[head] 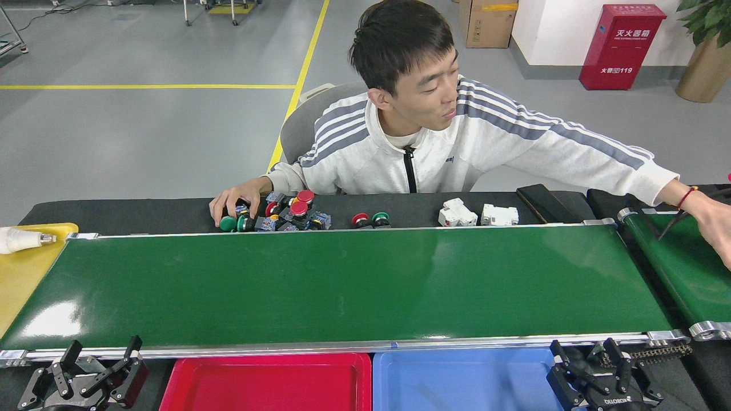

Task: Pick switch part from conveyor to tray

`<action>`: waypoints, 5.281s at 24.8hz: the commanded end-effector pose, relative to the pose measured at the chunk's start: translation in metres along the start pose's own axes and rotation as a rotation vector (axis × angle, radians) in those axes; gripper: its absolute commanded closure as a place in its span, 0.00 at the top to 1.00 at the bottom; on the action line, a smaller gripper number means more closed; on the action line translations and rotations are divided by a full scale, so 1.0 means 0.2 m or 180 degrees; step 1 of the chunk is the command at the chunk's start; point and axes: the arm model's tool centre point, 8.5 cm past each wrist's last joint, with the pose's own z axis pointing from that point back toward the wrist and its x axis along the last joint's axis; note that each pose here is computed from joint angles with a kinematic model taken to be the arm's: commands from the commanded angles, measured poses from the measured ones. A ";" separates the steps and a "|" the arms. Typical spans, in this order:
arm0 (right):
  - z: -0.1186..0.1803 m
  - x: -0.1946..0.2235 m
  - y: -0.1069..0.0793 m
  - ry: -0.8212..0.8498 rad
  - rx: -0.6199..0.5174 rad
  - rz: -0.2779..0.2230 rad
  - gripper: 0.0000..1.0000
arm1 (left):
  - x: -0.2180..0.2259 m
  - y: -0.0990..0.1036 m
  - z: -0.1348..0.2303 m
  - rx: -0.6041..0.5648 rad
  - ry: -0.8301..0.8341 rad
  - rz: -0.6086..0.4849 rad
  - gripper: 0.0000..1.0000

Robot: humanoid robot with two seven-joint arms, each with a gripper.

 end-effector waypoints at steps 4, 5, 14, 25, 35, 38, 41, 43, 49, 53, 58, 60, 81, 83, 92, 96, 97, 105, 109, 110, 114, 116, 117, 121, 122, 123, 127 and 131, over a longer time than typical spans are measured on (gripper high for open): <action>-0.02 0.03 -0.03 0.0009 -0.0077 -0.0061 1.00 | -0.03 -0.04 0.08 -0.0085 -0.0022 -0.0060 1.00; -0.02 0.03 -0.03 0.0010 -0.0079 -0.0075 1.00 | -0.03 -0.04 0.09 -0.0098 -0.0019 -0.0062 1.00; 0.00 0.01 -0.03 0.0067 -0.0100 -0.0109 1.00 | -0.04 -0.03 0.14 -0.0078 0.0021 -0.0066 1.00; -0.06 0.01 -0.09 0.0051 -0.0195 -0.0052 1.00 | -0.05 -0.02 0.15 -0.0062 0.0049 -0.0071 1.00; -0.09 -0.01 -0.10 0.0059 -0.0146 -0.0022 1.00 | -0.09 -0.02 0.15 -0.0078 0.0099 -0.0110 1.00; -0.14 -0.02 -0.13 0.0060 -0.0189 -0.0043 1.00 | -0.10 0.00 0.13 -0.0046 0.0094 -0.0126 1.00; -0.23 -0.02 -0.16 0.0067 -0.0156 -0.0059 1.00 | -0.10 0.01 0.13 -0.0044 0.0091 -0.0140 1.00; -0.28 -0.03 -0.16 0.0080 -0.0088 -0.0067 1.00 | -0.10 0.00 0.13 -0.0059 0.0092 -0.0141 1.00; -0.38 -0.08 -0.16 0.0135 -0.0034 -0.0054 1.00 | -0.10 -0.01 0.13 -0.0074 0.0092 -0.0123 1.00; -0.46 -0.12 -0.19 0.0134 0.0144 0.0007 1.00 | -0.10 -0.02 0.13 -0.0088 0.0087 -0.0112 1.00; -0.60 0.02 -0.19 -0.0012 0.0256 0.0130 1.00 | -0.11 -0.01 0.11 -0.0063 0.0102 -0.0119 1.00; -0.63 0.06 -0.18 0.0027 0.0310 0.0233 1.00 | -0.11 -0.01 0.12 -0.0071 0.0110 -0.0124 1.00; -0.99 0.37 -0.22 -0.0136 0.0536 0.0661 1.00 | -0.10 0.00 0.09 -0.0047 0.0101 -0.0129 1.00; -1.01 0.40 -0.22 -0.0144 0.0563 0.0640 1.00 | -0.11 0.01 0.08 -0.0027 0.0097 -0.0126 1.00; -1.05 0.56 -0.16 -0.0361 0.0669 0.0783 0.82 | -0.10 0.01 0.08 -0.0035 0.0085 -0.0131 1.00; -1.04 0.58 -0.15 -0.0441 0.0640 0.0834 0.54 | -0.12 0.01 0.09 -0.0035 0.0101 -0.0147 1.00; -1.04 0.58 -0.15 -0.0445 0.0616 0.0835 0.47 | -0.12 0.01 0.10 -0.0049 0.0103 -0.0147 1.00; -0.98 0.71 -0.21 -0.0760 0.0229 0.0774 0.40 | -0.11 0.02 0.10 -0.0030 0.0096 -0.0144 1.00; -0.83 0.86 -0.21 -0.1389 0.0090 0.0753 0.40 | -0.11 0.01 0.11 -0.0056 0.0085 -0.0150 1.00; -0.78 0.92 -0.21 -0.1652 0.0059 0.0754 0.40 | -0.11 0.01 0.11 -0.0056 0.0081 -0.0150 1.00; -0.62 1.14 -0.29 -0.2683 -0.0145 0.0813 0.42 | -0.11 0.01 0.11 -0.0042 0.0083 -0.0139 1.00; -0.53 1.35 -0.23 -0.3161 -0.0086 0.0833 0.51 | -0.10 0.01 0.12 -0.0043 0.0089 -0.0129 1.00; -0.48 1.44 -0.18 -0.3350 -0.0035 0.0873 0.59 | -0.11 0.01 0.12 -0.0037 0.0090 -0.0133 1.00; -0.28 1.69 -0.02 -0.3948 0.0117 0.0937 1.00 | -0.11 0.06 0.08 0.0145 0.0091 -0.0135 1.00; -0.24 1.71 0.01 -0.4024 0.0151 0.0940 1.00 | -0.11 0.06 0.08 0.0184 0.0091 -0.0135 1.00; -0.23 1.72 0.03 -0.4044 0.0173 0.0938 1.00 | -0.11 0.07 0.08 0.0199 0.0089 -0.0140 1.00; -0.26 1.66 0.05 -0.3881 0.0226 0.0821 1.00 | -0.11 0.06 0.08 0.0187 0.0080 -0.0153 1.00; -0.34 1.41 -0.01 -0.3293 0.0126 0.0360 0.97 | -0.12 0.08 0.07 0.0158 0.0038 -0.0229 1.00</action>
